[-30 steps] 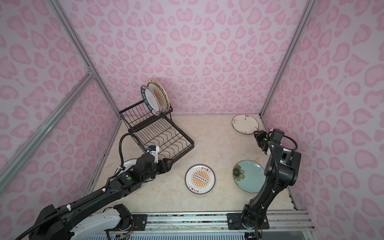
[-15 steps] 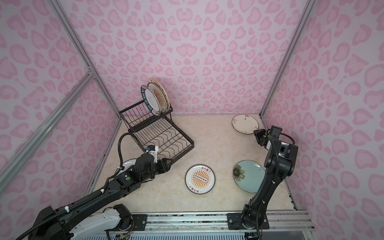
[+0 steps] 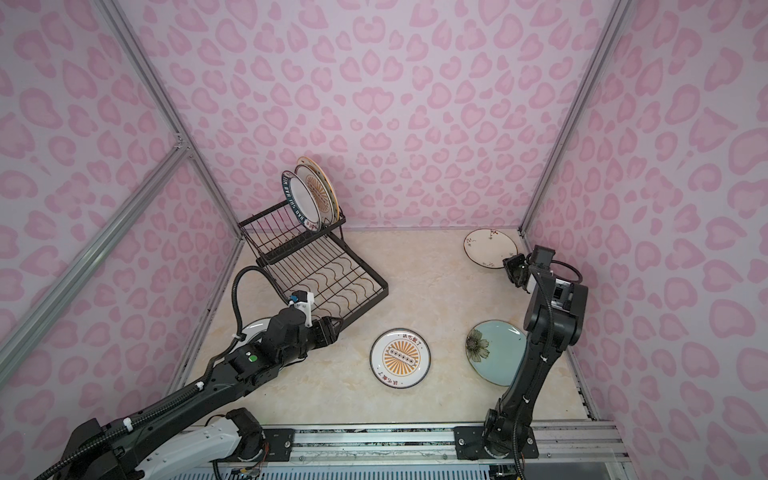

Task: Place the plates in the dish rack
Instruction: 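Grasp the berry-sprig plate's rim with the right gripper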

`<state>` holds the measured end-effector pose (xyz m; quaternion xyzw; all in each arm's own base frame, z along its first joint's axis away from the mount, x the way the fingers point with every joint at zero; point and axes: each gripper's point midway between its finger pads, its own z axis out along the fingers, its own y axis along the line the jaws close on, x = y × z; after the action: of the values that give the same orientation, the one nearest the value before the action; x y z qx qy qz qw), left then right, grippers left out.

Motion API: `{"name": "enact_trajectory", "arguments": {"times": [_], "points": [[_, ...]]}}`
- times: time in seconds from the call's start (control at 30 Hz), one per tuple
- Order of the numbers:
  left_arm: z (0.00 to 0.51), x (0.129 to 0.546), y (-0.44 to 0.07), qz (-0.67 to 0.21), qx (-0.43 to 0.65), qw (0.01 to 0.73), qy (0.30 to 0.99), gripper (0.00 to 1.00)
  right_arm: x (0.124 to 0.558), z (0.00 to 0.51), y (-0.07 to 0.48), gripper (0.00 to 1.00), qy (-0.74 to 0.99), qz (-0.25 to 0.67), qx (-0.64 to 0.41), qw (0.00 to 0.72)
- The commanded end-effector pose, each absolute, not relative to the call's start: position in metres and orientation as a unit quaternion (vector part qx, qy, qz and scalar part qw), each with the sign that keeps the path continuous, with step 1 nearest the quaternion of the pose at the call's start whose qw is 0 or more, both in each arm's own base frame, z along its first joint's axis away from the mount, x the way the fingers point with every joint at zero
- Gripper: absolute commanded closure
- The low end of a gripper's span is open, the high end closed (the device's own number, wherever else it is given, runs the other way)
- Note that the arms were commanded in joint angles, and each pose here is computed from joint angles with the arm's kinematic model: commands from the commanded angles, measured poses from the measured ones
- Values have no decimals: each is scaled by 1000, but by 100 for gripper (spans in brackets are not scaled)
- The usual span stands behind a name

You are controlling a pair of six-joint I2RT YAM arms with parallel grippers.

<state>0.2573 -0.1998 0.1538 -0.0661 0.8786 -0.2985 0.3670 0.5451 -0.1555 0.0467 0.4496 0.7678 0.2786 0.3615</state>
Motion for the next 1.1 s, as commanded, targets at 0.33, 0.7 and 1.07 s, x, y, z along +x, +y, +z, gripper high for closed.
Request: {"name": "enact_trajectory", "arguments": {"times": [0.33, 0.7, 1.07], "points": [[154, 258, -196, -290, -67, 373, 879, 38, 552, 35, -157, 76, 762, 282, 465, 351], [153, 257, -195, -288, -68, 373, 879, 39, 556, 33, -155, 83, 764, 287, 462, 347], [153, 258, -195, -287, -68, 373, 880, 39, 557, 24, -149, 89, 769, 298, 455, 336]]}}
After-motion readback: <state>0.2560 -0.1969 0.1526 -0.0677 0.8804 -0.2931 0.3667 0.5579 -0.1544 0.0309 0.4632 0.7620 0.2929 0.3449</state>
